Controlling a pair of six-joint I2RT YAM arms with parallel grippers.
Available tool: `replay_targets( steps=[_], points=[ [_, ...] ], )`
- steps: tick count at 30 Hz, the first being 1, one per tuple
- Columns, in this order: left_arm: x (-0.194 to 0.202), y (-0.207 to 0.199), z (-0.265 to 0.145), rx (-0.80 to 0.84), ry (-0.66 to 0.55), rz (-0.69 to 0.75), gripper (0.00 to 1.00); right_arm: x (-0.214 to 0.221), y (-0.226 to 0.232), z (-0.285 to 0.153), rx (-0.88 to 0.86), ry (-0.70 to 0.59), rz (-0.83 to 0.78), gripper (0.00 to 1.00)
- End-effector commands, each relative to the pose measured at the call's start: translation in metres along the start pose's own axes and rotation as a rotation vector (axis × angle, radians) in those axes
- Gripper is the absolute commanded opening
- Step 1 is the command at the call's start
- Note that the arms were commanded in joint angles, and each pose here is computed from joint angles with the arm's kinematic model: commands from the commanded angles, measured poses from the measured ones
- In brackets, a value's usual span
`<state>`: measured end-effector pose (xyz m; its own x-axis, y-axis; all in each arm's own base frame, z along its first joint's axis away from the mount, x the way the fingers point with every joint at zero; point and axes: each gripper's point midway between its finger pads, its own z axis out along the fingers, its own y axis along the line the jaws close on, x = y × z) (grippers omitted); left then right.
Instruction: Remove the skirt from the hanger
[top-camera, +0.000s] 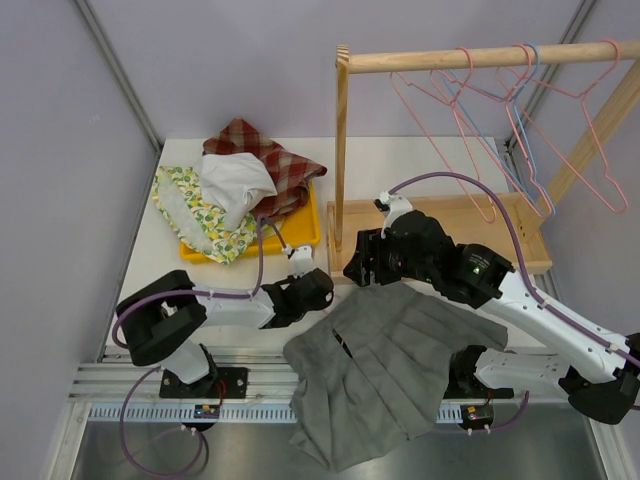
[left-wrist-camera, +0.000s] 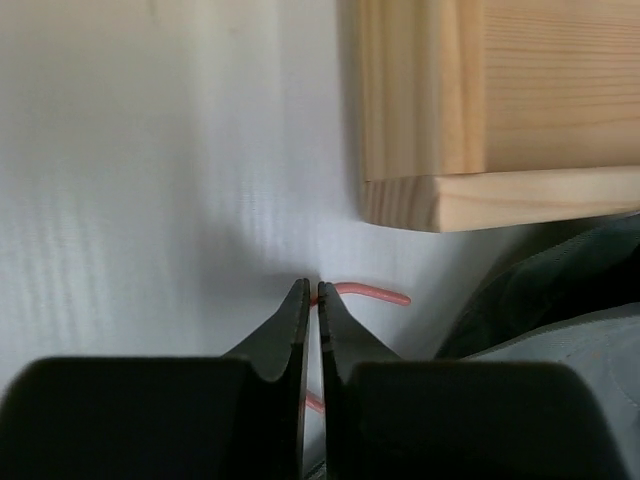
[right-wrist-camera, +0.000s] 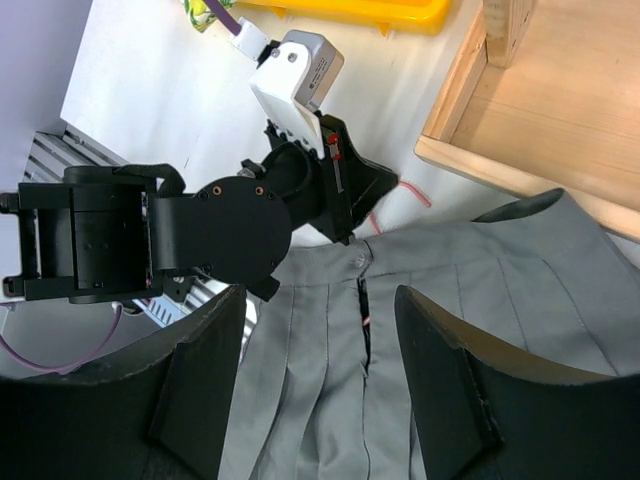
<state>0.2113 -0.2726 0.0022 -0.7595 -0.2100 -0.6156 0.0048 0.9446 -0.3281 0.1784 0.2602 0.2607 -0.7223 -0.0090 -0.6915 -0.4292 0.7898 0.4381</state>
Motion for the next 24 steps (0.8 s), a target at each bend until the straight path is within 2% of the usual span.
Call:
replay_targets(
  steps=[1, 7, 9, 10, 11, 13, 15, 17, 18, 19, 20, 23, 24],
  points=[
    [0.132, 0.130, -0.038, -0.337, 0.510, 0.187, 0.02, -0.011, 0.003, -0.003, -0.013, -0.055, -0.006, 0.69],
    [0.128, 0.130, -0.038, -0.345, 0.491, 0.219, 0.00, -0.013, 0.004, -0.006, -0.013, -0.064, -0.002, 0.69],
    [0.112, 0.110, -0.040, -0.306, 0.435, 0.238, 0.00, -0.014, 0.004, -0.007, -0.012, -0.067, 0.000, 0.69],
    [0.107, 0.113, -0.049, -0.337, 0.433, 0.265, 0.00, -0.014, 0.004, -0.008, -0.012, -0.067, 0.000, 0.69],
    [0.090, 0.087, -0.053, -0.281, 0.389, 0.263, 0.00, -0.015, 0.005, -0.008, -0.012, -0.067, 0.000, 0.69],
    [0.071, 0.088, -0.068, -0.315, 0.351, 0.309, 0.00, -0.015, 0.004, -0.007, -0.006, -0.064, 0.000, 0.69],
    [0.046, 0.062, -0.083, -0.249, 0.287, 0.292, 0.00, -0.017, 0.007, -0.006, -0.010, -0.060, -0.003, 0.69],
    [0.033, 0.061, -0.099, -0.250, 0.270, 0.289, 0.03, -0.019, 0.010, -0.006, -0.017, -0.056, -0.005, 0.69],
    [0.023, 0.054, -0.109, -0.213, 0.245, 0.260, 0.11, -0.018, 0.010, -0.004, -0.013, -0.047, -0.003, 0.69],
    [0.024, 0.057, -0.116, -0.207, 0.254, 0.269, 0.23, -0.019, 0.011, -0.003, -0.017, -0.046, -0.005, 0.69],
    [0.024, 0.055, -0.122, -0.189, 0.254, 0.264, 0.47, -0.018, 0.012, -0.002, -0.018, -0.042, -0.006, 0.70],
    [0.029, 0.055, -0.142, -0.125, 0.268, 0.247, 0.72, -0.011, 0.010, 0.007, -0.013, -0.016, 0.002, 0.74],
    [0.032, 0.055, -0.147, -0.115, 0.279, 0.226, 0.88, -0.005, 0.010, 0.013, -0.013, 0.011, 0.010, 0.76]
  ],
)
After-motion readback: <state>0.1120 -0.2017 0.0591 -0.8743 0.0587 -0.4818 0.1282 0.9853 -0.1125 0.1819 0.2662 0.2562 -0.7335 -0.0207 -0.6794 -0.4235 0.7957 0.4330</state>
